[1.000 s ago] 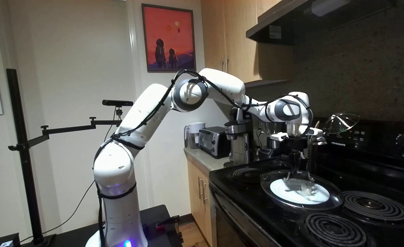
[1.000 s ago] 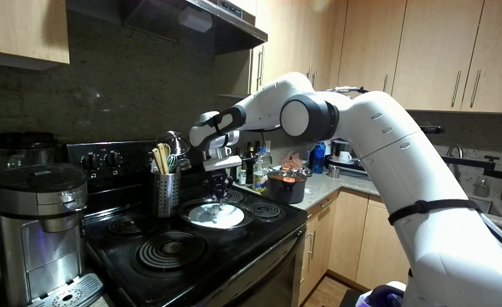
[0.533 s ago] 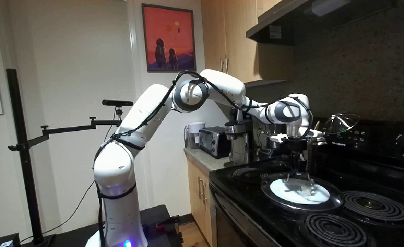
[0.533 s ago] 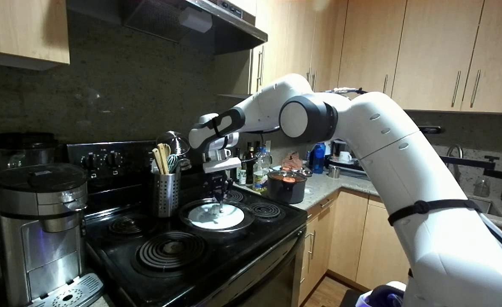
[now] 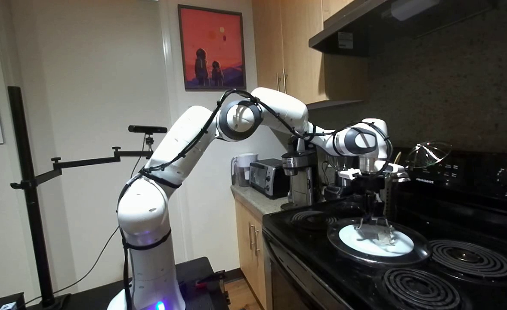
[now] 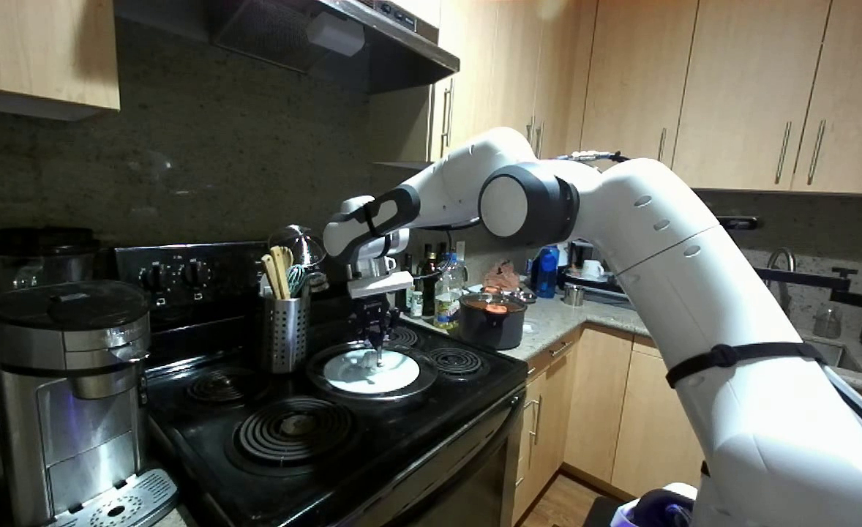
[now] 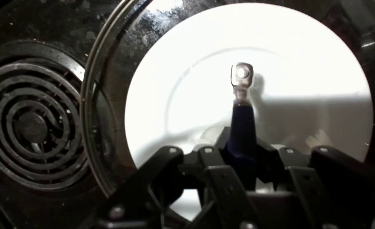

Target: Put the clear lid on the white plate

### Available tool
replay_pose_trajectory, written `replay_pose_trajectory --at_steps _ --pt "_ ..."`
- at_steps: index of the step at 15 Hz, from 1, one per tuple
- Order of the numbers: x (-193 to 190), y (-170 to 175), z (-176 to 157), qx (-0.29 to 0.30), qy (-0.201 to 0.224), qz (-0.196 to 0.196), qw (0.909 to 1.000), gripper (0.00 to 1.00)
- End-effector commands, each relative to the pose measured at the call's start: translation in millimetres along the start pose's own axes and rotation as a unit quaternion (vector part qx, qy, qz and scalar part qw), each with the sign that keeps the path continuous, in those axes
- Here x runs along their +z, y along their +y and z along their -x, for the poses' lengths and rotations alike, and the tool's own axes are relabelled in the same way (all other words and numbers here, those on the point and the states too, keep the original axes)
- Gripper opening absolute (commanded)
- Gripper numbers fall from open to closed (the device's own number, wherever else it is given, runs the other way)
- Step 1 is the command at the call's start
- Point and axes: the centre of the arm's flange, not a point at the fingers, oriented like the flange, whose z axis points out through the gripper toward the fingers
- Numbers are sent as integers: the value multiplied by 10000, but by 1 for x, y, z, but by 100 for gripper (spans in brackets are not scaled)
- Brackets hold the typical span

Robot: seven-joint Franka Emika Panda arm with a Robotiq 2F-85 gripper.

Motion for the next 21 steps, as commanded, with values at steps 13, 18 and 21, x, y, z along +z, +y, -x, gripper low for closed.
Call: replay_pose_trajectory --at_steps 13,18,21 --pt "-7 6 1 112 94 93 9999 3" --pt "-5 6 1 123 111 116 9998 3" --pt "-5 7 1 119 105 116 9998 3"
